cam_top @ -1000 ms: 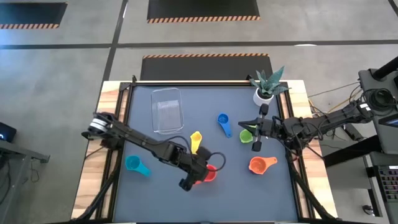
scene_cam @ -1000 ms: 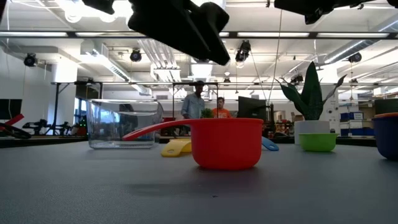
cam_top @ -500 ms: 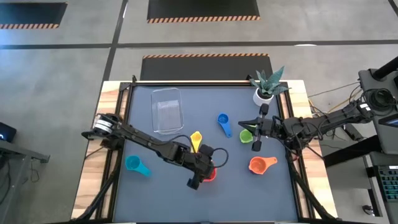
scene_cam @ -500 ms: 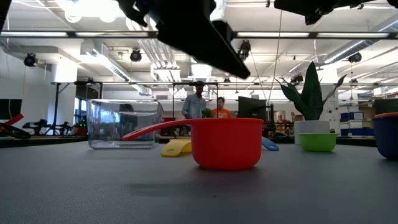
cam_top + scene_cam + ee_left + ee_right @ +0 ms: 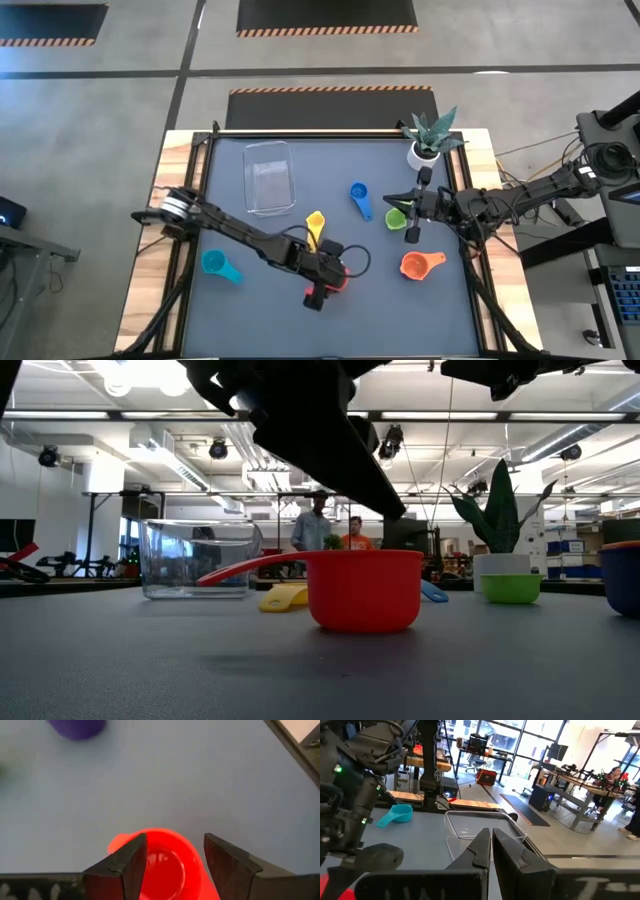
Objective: Nest measuring cups in basket
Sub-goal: Stack the red measuring cup on top of the orange measuring cup
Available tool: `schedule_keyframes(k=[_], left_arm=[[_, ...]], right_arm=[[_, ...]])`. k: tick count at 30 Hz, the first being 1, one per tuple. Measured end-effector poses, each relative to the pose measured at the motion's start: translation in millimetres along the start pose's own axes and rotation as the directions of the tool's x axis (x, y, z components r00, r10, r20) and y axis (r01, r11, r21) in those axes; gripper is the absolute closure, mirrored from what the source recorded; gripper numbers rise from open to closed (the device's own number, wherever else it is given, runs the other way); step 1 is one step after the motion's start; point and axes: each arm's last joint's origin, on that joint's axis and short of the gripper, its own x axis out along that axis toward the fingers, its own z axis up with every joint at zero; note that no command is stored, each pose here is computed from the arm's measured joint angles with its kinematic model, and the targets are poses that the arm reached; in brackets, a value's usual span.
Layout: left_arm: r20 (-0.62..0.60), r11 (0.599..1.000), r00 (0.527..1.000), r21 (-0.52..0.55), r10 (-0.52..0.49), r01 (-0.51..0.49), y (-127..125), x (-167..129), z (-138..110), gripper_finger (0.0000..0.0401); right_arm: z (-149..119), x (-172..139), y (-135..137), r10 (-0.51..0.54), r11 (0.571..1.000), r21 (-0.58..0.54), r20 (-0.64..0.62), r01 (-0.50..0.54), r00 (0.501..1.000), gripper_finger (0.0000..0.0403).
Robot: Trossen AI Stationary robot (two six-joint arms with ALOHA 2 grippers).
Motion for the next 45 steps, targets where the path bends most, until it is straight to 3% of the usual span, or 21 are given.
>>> schedule_keyframes(k=[4, 21, 27, 36, 41, 45], left_arm=[[-0.033, 0.998, 0.998, -0.034, -0.058, 0.057, -3.2, 12.2, -0.6, 0.0227], [-0.095, 0.996, 0.994, -0.083, -0.047, 0.039, -0.5, 25.8, -7.8, 0.0236], [-0.099, 0.993, 0.992, -0.104, -0.073, 0.062, -0.5, 31.2, -10.7, 0.0278], [-0.098, 0.993, 0.993, -0.103, -0.068, 0.058, -0.4, 31.1, -10.5, 0.0386], [-0.088, 0.994, 0.994, -0.092, -0.062, 0.054, -0.2, 28.7, -8.6, 0.0393], [-0.079, 0.999, 0.996, -0.017, -0.050, 0.048, 0.3, 22.8, -5.3, 0.0399]], right_arm=[[-0.2, 0.0, 0.1, 0.000, 1.000, -0.001, -0.002, 0.000, 1.000, 0.0394], [-1.5, 1.1, 1.0, 0.003, 1.000, -0.017, -0.011, -0.003, 1.000, 0.0394], [-1.6, 1.1, 1.0, 0.003, 1.000, -0.017, -0.012, -0.003, 1.000, 0.0394], [-1.7, 1.1, 1.0, 0.003, 1.000, -0.023, -0.013, -0.003, 1.000, 0.0394], [-1.7, 1.1, 1.0, 0.003, 1.000, -0.023, -0.013, -0.003, 1.000, 0.0394], [-0.8, 0.5, 1.7, 0.037, 0.999, -0.002, -0.001, -0.037, 0.999, 0.0394]])
